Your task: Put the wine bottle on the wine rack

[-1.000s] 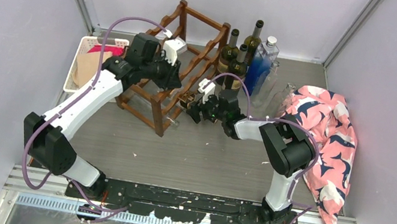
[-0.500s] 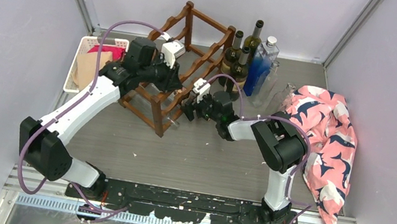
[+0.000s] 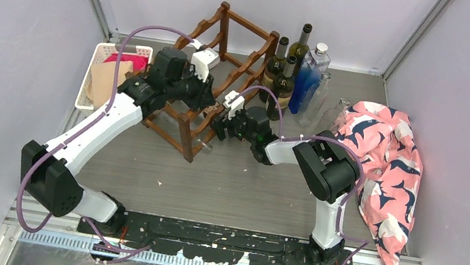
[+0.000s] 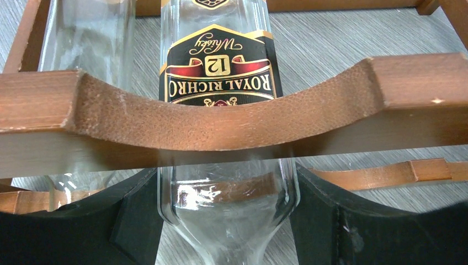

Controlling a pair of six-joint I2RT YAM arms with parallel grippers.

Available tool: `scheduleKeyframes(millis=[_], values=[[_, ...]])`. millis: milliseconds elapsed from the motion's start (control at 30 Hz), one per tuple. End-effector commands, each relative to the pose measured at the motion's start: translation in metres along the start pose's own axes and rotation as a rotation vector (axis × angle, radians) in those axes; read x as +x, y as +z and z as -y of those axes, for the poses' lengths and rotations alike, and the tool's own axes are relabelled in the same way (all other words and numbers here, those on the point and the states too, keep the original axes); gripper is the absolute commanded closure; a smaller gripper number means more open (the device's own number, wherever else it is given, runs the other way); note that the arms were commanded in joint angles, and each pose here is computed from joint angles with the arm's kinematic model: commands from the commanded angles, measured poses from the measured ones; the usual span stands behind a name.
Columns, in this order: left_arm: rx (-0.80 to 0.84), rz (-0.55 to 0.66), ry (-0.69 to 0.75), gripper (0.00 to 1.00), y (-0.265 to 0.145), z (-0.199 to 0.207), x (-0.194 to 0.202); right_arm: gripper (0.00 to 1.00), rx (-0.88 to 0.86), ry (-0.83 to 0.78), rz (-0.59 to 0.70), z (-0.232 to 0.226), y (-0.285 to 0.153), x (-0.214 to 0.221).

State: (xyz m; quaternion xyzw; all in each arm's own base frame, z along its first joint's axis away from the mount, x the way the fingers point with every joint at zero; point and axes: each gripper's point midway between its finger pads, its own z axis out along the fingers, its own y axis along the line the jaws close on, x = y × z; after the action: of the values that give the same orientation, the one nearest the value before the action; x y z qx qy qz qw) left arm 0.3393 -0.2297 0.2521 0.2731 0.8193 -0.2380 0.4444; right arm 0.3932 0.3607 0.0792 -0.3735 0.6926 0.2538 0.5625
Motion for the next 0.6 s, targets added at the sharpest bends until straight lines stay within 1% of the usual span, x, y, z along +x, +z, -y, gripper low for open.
scheduleKeyframes(millis=[0, 133, 300, 367, 467, 567], values=[[-0.053, 0.099, -0.016, 0.94, -0.018, -0.002, -0.026, 0.88, 0.011, -0.046, 0.267, 0.004, 0.007, -0.09], [-0.05, 0.13, -0.017, 0.86, -0.026, 0.001, -0.036, 0.86, -0.007, -0.053, 0.284, 0.001, 0.008, -0.088], [-0.032, 0.146, -0.019, 0.82, -0.032, 0.006, -0.043, 0.85, -0.031, -0.048, 0.291, -0.003, 0.009, -0.091], [-0.032, 0.154, -0.013, 0.79, -0.037, 0.008, -0.047, 0.85, -0.03, -0.043, 0.29, -0.003, 0.009, -0.092], [-0.033, 0.173, -0.003, 0.72, -0.05, 0.011, -0.054, 0.82, -0.027, -0.03, 0.261, -0.003, 0.008, -0.093], [-0.041, 0.206, 0.007, 0.65, -0.064, 0.014, -0.062, 0.79, -0.022, 0.0, 0.195, -0.002, 0.006, -0.092]])
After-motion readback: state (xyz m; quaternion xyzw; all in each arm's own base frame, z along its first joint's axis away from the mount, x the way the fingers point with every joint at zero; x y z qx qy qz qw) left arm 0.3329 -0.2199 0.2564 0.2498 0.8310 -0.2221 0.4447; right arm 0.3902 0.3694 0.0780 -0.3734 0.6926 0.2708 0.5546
